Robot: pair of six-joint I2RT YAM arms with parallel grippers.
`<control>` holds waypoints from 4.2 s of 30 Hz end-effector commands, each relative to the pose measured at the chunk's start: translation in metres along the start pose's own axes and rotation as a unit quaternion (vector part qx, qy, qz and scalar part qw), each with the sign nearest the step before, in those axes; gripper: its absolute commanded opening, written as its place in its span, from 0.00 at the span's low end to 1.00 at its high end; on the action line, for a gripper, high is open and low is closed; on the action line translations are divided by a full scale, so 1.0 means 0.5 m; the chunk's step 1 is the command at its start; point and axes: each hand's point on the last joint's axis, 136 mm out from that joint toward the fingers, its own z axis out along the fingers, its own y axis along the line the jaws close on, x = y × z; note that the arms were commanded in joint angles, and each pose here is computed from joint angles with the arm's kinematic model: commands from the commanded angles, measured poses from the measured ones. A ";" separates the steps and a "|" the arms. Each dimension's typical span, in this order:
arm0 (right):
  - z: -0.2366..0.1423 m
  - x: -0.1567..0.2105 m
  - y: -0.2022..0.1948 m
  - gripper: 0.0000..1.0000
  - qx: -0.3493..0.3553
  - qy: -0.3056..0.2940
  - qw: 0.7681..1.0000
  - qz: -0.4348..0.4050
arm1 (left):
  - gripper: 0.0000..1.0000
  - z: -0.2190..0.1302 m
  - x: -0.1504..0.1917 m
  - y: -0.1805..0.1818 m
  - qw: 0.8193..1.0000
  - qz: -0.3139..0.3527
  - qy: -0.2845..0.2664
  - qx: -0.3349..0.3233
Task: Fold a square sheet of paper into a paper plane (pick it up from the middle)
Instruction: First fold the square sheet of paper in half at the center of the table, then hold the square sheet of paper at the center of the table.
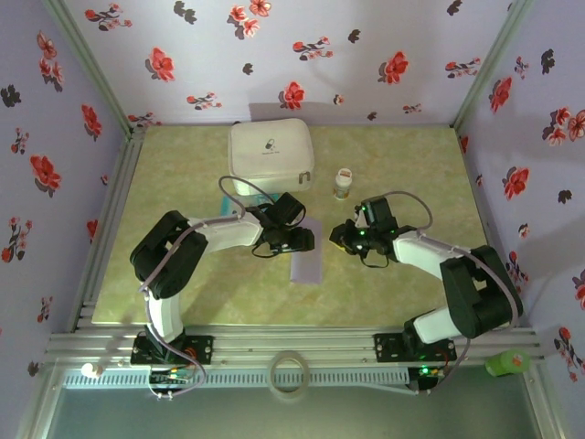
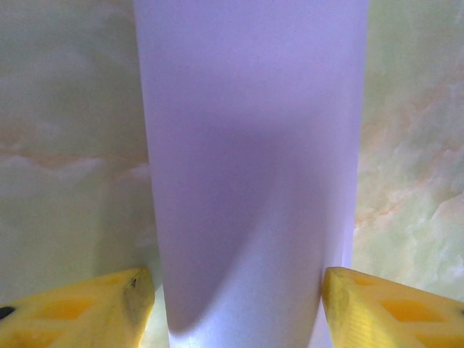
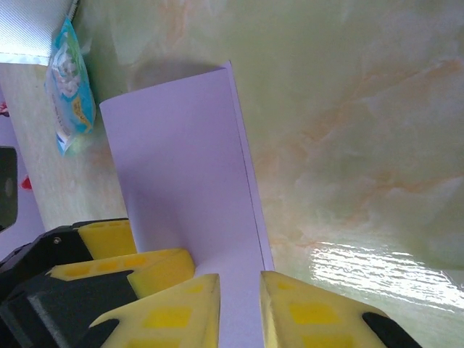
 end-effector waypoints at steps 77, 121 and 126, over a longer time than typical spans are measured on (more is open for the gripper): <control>0.099 0.062 -0.079 0.04 0.087 0.086 0.992 -0.006 | 0.54 -0.029 0.000 0.022 0.999 -0.034 -0.008 0.034; -0.044 -0.041 -0.037 0.21 0.056 -0.064 0.996 -0.005 | 0.48 0.023 0.024 0.064 0.998 -0.038 0.023 -0.034; -0.042 -0.042 -0.038 0.22 0.055 -0.063 0.996 -0.003 | 0.47 0.027 0.026 0.074 0.998 -0.038 0.024 -0.047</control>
